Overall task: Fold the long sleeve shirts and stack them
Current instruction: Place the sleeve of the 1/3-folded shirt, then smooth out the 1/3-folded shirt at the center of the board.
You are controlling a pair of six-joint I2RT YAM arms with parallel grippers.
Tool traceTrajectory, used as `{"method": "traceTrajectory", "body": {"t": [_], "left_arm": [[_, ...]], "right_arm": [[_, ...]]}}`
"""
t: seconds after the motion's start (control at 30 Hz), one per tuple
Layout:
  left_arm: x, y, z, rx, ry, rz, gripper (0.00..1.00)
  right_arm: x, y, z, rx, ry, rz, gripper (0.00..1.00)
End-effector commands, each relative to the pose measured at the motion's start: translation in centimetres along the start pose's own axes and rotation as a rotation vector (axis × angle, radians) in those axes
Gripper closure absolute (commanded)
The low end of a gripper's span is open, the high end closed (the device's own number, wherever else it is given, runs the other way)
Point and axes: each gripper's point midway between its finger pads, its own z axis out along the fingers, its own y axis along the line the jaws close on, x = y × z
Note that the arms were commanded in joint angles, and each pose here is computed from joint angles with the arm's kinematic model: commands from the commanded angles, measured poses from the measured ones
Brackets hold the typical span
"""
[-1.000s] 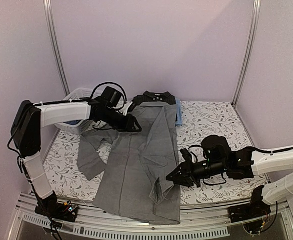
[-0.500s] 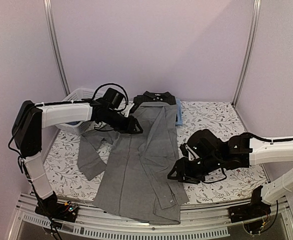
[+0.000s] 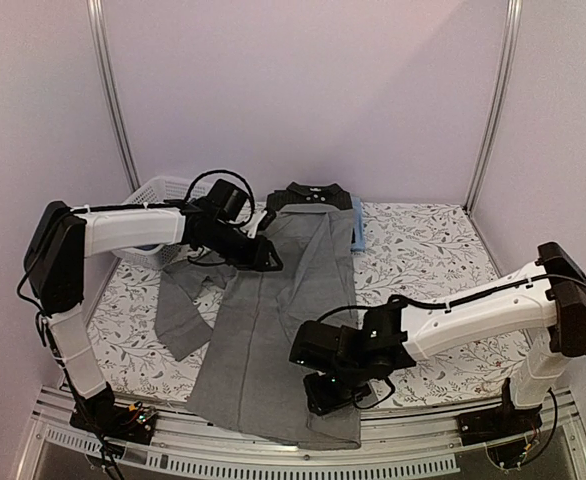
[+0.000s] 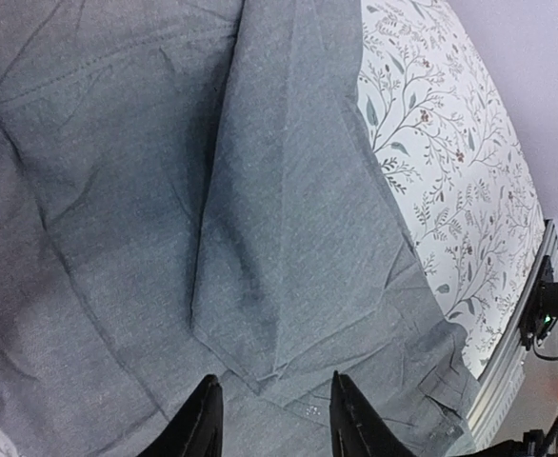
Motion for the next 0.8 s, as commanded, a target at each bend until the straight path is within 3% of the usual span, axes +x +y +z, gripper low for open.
{"method": "traceTrajectory", "body": {"t": [0.0,0.5,0.77], "left_arm": [[0.6,-0.4,-0.3,-0.004,0.006,0.009,0.62],[0.5,-0.4,-0.3,-0.008,0.008,0.015,0.62],[0.4,-0.4,-0.2,-0.005,0.006,0.016,0.62]], "right_arm": [[0.7,-0.9,1.0,0.112,0.009,-0.034,0.62],[1.4,-1.7,3.2,0.245,0.019,-0.056,0.68],[1.1,-1.6,2.7,0.271,0.007,-0.065,0.81]]}}
